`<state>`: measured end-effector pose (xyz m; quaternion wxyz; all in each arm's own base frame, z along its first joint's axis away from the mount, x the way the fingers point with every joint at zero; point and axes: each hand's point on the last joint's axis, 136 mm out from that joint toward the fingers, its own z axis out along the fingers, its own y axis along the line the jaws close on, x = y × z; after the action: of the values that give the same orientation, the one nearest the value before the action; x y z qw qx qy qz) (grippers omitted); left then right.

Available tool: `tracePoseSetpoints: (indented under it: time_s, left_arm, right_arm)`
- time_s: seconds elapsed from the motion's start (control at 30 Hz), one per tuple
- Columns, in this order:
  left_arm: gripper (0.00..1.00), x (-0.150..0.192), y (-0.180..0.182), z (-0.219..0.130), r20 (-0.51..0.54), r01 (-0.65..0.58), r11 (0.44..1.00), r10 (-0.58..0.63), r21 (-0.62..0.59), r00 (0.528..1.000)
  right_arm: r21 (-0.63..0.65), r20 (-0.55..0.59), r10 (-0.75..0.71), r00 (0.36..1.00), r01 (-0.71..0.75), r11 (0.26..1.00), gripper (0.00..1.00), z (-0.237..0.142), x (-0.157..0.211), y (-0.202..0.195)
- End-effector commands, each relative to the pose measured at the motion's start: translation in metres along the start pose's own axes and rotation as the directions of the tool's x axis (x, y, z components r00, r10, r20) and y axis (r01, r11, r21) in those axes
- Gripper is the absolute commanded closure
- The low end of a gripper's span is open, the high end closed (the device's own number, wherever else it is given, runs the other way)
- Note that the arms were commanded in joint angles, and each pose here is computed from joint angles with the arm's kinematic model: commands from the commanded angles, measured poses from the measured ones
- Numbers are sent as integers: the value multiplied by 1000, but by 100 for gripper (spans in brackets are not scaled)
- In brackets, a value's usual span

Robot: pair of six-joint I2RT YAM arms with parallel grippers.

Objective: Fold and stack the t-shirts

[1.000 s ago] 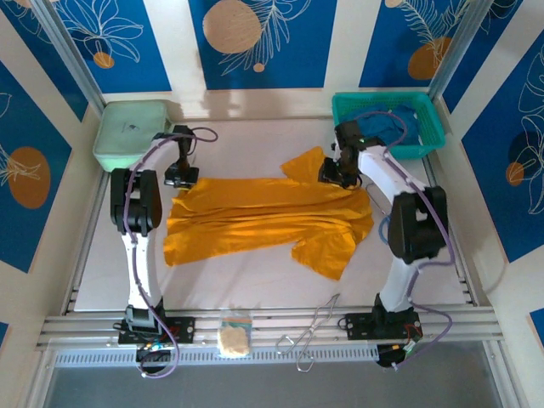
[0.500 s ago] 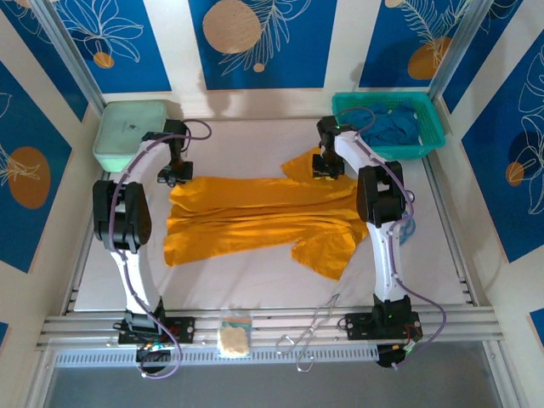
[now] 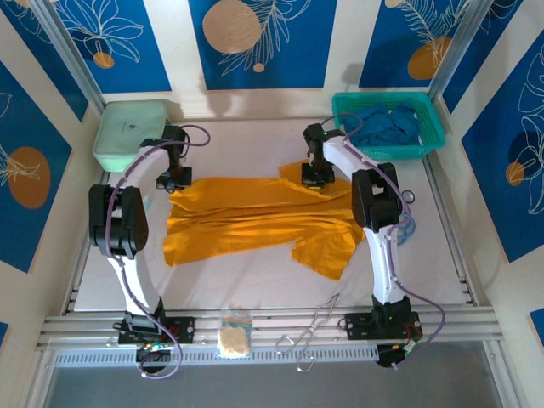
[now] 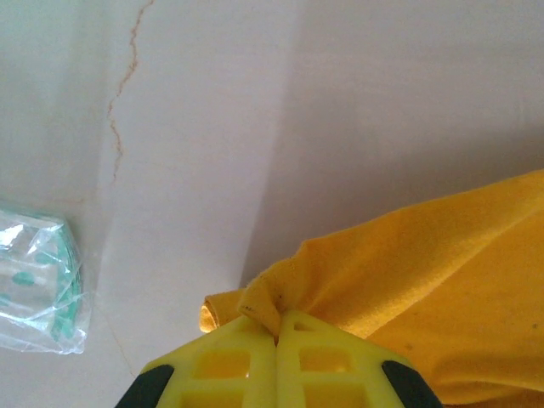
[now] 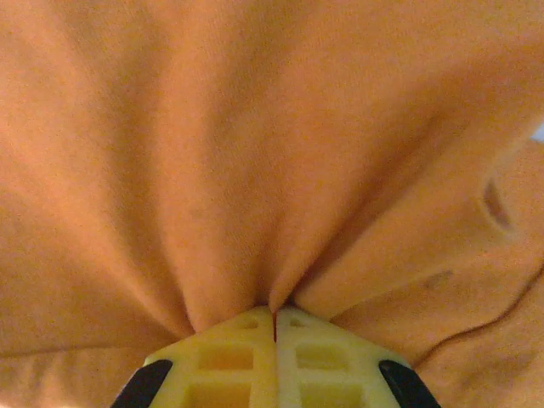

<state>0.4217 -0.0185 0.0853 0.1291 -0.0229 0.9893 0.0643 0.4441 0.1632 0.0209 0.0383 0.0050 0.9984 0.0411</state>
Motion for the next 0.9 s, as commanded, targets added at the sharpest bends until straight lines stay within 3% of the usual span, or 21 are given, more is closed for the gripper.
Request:
tracePoseSetpoints:
  time_s: [0.0, 0.17, 0.5, 0.8, 0.87]
  left_arm:
    - [100, 1, 4, -12, 26, 9, 1000, -8, -18, 1000]
    - [100, 4, 7, -12, 19, 0, 999, 1, -41, 1000]
    - [100, 1, -1, -28, 53, -14, 999, 16, -38, 998]
    - [100, 0, -8, -32, 60, -30, 999, 32, -36, 998]
    - [100, 0, -8, -32, 60, -33, 999, 36, -39, 998]
  right_arm:
    - [-24, -83, 18, 996, -20, 999, 94, 0, 34, 24]
    - [-18, -65, 30, 997, -31, 999, 82, -15, 37, 36]
    - [27, 102, -41, 994, 39, 999, 68, -91, -15, 19]
    - [-22, 91, -42, 995, 44, 999, 66, -61, -54, -3]
    - [-34, 94, -55, 994, 58, 998, 59, -51, -63, -4]
